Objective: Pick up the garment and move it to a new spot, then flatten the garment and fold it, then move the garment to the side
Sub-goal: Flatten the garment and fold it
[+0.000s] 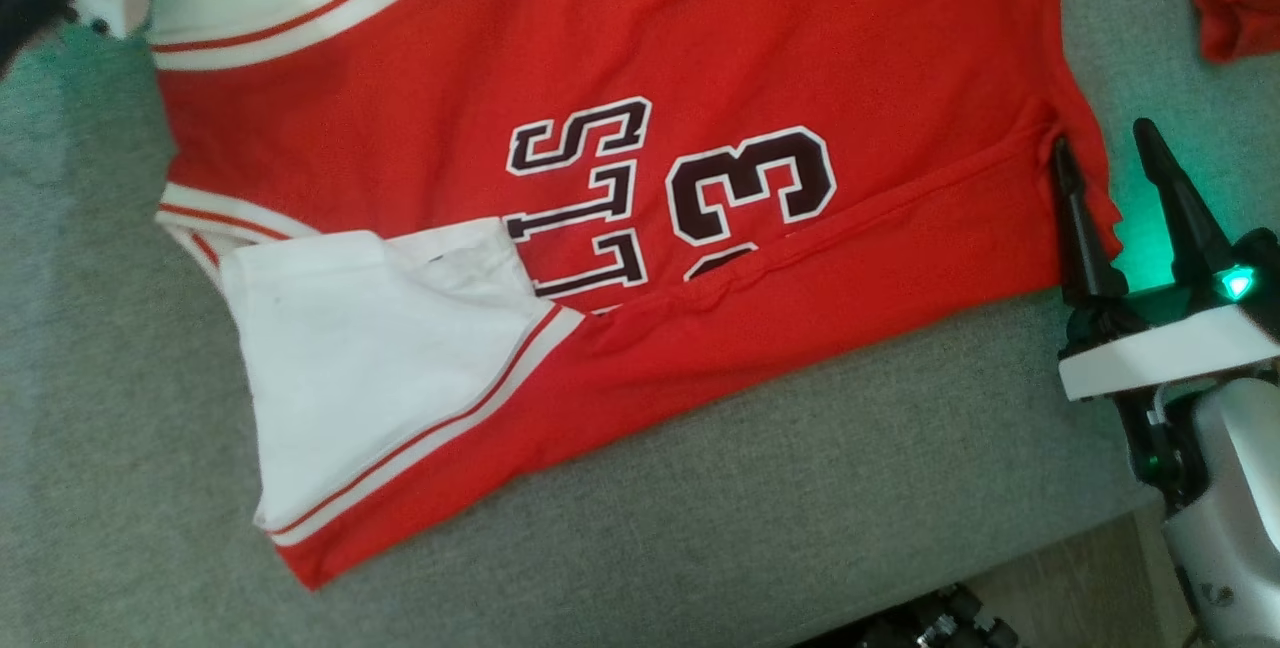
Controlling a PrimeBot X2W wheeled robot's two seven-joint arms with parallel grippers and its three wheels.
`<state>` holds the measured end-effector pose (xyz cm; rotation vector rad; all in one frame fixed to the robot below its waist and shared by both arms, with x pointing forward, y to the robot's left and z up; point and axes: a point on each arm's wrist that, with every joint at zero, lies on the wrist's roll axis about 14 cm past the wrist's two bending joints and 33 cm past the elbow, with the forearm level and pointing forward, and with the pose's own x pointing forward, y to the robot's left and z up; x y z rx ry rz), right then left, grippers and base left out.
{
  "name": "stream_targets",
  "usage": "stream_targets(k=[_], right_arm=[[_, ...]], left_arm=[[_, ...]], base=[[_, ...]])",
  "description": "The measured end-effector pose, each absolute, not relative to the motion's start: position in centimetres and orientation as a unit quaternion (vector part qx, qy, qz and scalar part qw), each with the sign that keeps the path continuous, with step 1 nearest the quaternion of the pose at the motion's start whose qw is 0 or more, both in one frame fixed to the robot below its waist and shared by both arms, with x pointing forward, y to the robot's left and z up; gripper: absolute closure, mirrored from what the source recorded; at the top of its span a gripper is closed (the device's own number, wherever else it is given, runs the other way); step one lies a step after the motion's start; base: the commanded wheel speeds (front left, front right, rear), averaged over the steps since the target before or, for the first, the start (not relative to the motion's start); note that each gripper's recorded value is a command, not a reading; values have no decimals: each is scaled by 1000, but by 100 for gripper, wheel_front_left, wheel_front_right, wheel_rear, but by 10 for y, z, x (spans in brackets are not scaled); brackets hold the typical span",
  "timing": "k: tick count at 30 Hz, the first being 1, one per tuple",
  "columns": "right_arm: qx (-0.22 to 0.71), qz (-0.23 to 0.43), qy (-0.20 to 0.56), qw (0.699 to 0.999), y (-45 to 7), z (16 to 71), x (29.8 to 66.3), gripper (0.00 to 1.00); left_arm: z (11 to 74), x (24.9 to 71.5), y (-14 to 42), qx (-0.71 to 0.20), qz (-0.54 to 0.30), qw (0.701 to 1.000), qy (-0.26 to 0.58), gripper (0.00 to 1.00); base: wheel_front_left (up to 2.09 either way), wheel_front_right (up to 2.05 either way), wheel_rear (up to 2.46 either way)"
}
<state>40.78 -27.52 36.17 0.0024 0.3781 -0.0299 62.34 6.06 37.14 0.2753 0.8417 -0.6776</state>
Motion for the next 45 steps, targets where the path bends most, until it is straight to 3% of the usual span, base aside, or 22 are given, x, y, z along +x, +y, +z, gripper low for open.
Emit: stream_targets(k=[7, 8, 10, 11, 17, 22, 34, 45], right_arm=[[1, -22, 192, 981, -278, 358, 408, 0], [0, -22, 192, 981, -278, 358, 408, 0], [1, -23, 190, 981, -278, 358, 409, 0], [1, -23, 190, 982, -277, 358, 410, 0], [-6, -7, 175, 984, -274, 366, 422, 0], [1, 16, 144, 989, -271, 389, 456, 0], [-23, 41, 286, 957, -280, 390, 538, 0], [-69, 51, 345, 935, -274, 364, 562, 0]], left_arm=[[356, 615, 52, 136, -343, 827, 424, 2], [356, 615, 51, 138, -346, 829, 418, 42], [357, 614, 48, 143, -354, 831, 405, 88], [358, 613, 47, 144, -358, 832, 398, 100], [369, 611, 44, 156, -372, 843, 356, 100], [393, 617, 42, 161, -378, 855, 315, 100], [413, 619, 45, 178, -387, 859, 283, 100], [407, 621, 49, 184, -393, 854, 286, 100]], base=[[0, 0, 0], [0, 0, 0], [0, 0, 0], [0, 0, 0], [0, 0, 0], [0, 0, 0], [0, 0, 0], [0, 0, 0]])
